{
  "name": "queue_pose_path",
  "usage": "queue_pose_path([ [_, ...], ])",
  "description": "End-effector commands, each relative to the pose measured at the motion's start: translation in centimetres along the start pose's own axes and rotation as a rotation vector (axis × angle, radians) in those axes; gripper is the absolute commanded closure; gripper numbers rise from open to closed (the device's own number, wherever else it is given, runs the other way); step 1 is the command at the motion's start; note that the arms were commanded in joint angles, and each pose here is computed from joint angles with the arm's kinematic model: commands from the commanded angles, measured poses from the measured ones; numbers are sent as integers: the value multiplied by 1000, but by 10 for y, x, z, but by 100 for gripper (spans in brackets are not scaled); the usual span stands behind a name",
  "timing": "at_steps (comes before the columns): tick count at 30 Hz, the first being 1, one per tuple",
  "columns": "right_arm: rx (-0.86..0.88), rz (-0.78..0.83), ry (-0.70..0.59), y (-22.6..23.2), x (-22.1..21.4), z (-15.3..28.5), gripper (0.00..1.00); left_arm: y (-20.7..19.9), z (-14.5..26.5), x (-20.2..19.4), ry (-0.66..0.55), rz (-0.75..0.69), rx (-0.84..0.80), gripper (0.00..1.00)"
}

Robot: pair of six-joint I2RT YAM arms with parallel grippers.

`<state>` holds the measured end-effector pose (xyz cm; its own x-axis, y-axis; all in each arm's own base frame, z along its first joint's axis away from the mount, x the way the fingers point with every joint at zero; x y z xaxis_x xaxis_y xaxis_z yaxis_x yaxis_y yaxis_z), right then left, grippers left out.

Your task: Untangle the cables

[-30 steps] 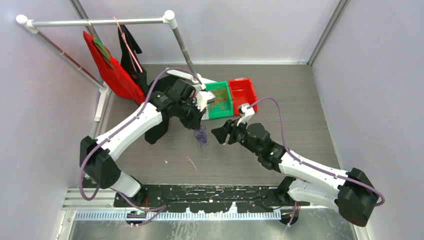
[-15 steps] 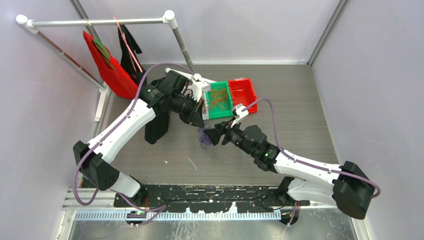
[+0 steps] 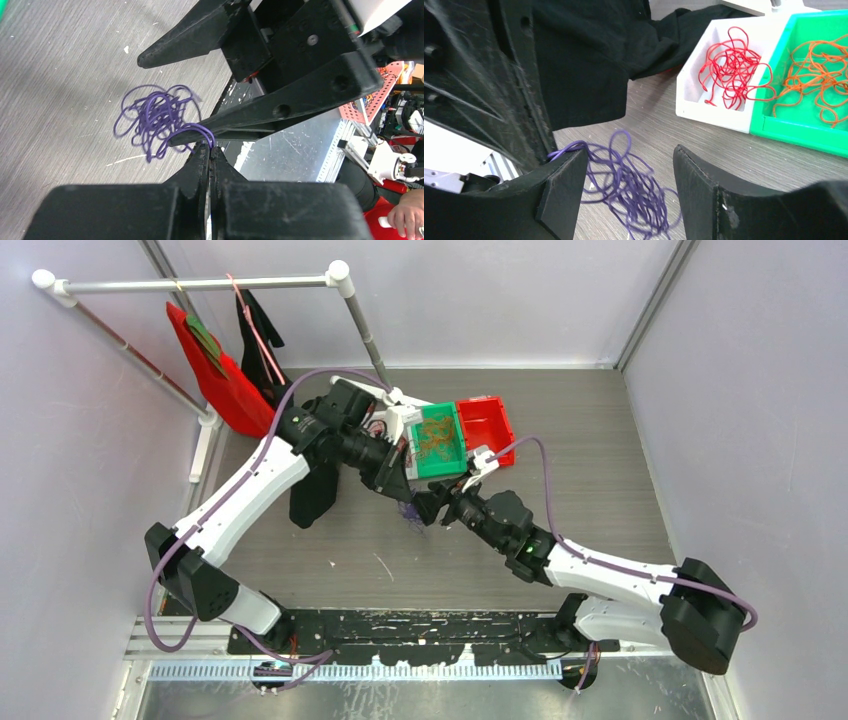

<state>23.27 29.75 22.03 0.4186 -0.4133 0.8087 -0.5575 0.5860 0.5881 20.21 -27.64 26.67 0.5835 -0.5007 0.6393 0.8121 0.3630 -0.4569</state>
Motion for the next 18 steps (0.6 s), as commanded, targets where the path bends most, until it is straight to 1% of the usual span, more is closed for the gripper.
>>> queue_pose_path([
  [1, 100, -35, -116, 29, 35, 10, 32, -15, 18, 12, -51, -74, -21, 100],
  [5, 119, -43, -125, 33, 38, 10, 32, -18, 17, 14, -56, -67, -46, 100],
  [9, 140, -67, -98, 35, 29, 0, 32, -25, 20, 22, -74, -73, -71, 100],
  [14, 151, -109, -115, 36, 22, -15, 32, -40, 25, 33, -105, -58, -145, 100],
  [18, 161, -122, -128, 42, 18, -29, 32, -52, 28, 38, -105, -53, -213, 100],
])
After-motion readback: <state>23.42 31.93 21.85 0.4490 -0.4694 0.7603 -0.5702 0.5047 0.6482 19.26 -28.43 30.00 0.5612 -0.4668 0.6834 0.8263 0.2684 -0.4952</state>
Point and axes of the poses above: each gripper's point midway between its finger pads, its own z axis back along the fingers, its own y axis along the line the jaws close on, x = y × z, the point moved 1 cm from there along z, back along the fingers, and after that the axes turned 9 degrees about -z, right-handed, at the moved point
